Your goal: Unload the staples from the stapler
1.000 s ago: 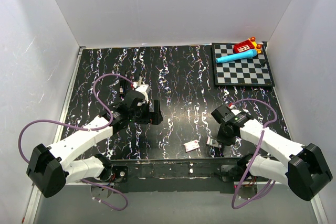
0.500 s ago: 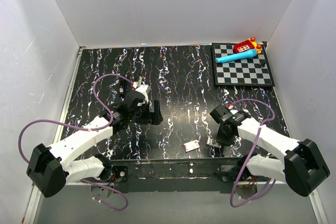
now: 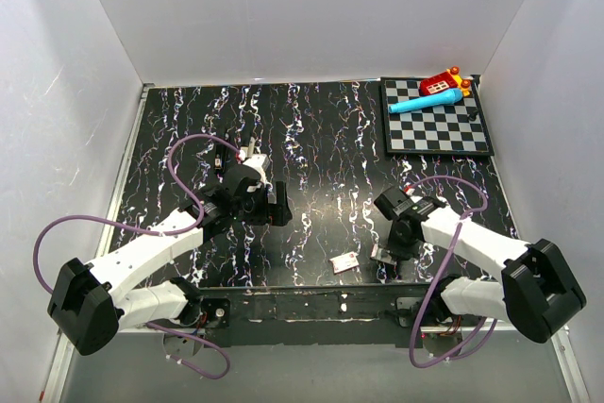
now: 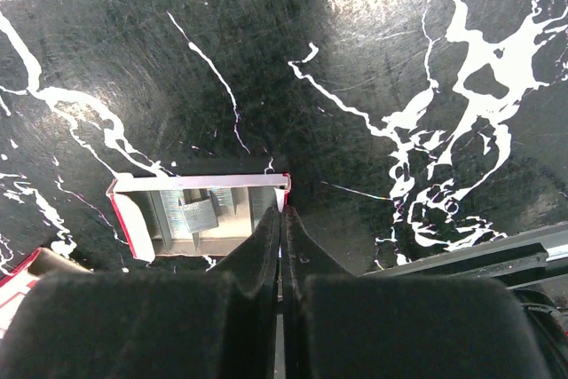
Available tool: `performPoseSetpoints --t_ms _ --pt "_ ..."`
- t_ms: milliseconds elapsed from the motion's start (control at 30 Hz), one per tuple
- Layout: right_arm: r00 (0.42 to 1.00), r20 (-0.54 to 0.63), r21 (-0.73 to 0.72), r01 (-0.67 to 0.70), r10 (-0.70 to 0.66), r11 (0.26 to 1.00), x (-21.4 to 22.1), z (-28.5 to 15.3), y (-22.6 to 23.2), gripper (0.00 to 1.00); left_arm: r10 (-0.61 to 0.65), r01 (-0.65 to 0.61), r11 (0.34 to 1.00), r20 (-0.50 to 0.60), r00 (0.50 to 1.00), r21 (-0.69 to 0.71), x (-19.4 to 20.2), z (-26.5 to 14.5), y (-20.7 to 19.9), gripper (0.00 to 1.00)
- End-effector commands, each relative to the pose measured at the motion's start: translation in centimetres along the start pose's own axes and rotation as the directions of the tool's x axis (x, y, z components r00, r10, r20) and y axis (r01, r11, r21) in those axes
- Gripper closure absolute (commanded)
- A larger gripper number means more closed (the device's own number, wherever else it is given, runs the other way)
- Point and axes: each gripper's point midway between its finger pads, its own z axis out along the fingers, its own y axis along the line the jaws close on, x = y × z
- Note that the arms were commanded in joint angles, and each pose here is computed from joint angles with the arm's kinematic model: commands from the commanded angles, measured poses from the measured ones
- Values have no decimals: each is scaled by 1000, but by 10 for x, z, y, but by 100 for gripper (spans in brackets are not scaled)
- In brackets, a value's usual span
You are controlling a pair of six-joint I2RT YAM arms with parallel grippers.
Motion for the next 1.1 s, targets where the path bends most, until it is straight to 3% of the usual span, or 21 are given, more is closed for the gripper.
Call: performPoseSetpoints --t_ms 0,233,800,1067 --pt "1000 25 -36 -3 4 999 -11 -2 13 99 8 -8 1000 20 1000 2 -2 -2 0 2" --pt "998 48 -34 47 -45 998 -18 -5 14 99 14 -14 1000 -20 1000 11 9 2 0 2" --pt "986 -10 -177 162 -166 971 -1 -2 40 99 45 -26 997 -257 965 75 84 21 -32 7" --pt "976 12 -142 219 -219 965 4 -7 38 99 79 -52 994 -318 945 91 105 28 -51 30"
